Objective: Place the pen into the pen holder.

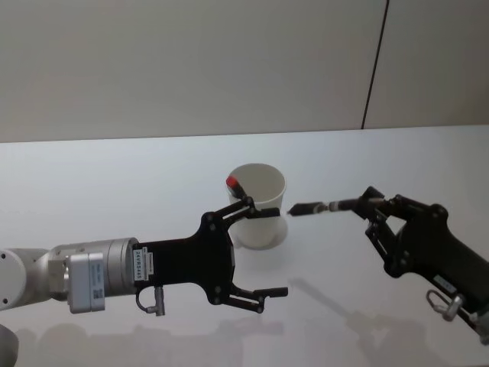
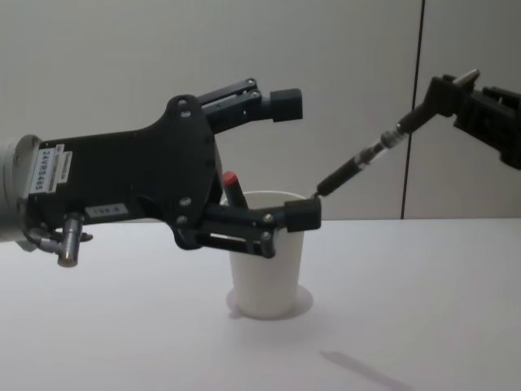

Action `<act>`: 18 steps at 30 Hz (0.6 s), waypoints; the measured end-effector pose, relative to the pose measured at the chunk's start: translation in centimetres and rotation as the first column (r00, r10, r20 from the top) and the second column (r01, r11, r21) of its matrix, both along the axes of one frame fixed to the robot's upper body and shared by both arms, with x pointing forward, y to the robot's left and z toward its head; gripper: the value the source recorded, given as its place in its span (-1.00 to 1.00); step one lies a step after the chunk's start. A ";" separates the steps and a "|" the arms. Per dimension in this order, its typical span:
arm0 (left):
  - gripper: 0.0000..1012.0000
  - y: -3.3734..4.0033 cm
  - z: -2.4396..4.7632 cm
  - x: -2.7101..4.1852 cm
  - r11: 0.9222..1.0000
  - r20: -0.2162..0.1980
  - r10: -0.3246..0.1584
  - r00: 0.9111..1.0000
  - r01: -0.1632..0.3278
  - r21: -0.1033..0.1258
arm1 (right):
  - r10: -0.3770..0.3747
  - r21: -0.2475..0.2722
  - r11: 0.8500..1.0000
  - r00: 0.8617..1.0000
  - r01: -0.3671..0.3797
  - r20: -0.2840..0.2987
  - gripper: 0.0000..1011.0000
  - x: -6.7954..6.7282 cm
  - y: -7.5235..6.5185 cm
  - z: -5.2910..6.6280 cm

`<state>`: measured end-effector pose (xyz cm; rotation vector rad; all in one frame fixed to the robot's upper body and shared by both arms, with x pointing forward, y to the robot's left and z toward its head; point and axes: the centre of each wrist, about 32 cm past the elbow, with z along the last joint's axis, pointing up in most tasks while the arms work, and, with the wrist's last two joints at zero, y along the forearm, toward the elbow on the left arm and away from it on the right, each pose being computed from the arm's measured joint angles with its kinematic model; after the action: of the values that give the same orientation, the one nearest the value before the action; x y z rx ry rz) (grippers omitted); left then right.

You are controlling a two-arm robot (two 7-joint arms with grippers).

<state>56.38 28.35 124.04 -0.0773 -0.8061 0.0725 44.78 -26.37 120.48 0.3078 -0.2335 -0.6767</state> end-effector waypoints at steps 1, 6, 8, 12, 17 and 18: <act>0.98 0.00 0.00 0.00 1.000 0.000 0.000 1.000 0.000 0.000 | -0.024 -0.005 1.000 1.000 0.024 0.005 -0.75 0.1 0.1 0.1; 0.98 0.00 0.00 0.00 1.000 0.000 0.000 1.000 0.000 0.000 | -0.095 -0.016 0.995 0.995 0.095 0.020 -0.75 0.7 1.2 0.3; 0.98 0.00 0.00 0.00 1.000 0.000 0.000 1.000 0.000 0.000 | -0.111 -0.016 0.994 0.994 0.111 0.022 -0.75 1.0 1.6 0.3; 0.98 0.00 0.00 0.00 1.000 0.000 0.000 1.000 0.000 0.000 | -0.146 -0.023 0.989 0.989 0.147 0.023 -0.75 1.8 2.6 0.5; 0.98 0.00 0.00 0.00 1.000 0.000 0.000 1.000 0.000 0.000 | -0.180 -0.031 0.983 0.983 0.180 0.023 -0.75 2.9 4.0 0.8; 0.98 0.00 0.00 0.00 1.000 0.000 0.000 1.000 0.000 0.000 | -0.187 -0.034 0.982 0.982 0.187 0.020 -0.75 3.2 4.3 0.8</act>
<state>56.38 28.35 124.04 -0.0772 -0.8061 0.0724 47.99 -22.03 121.25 0.2596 -0.2930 -0.8549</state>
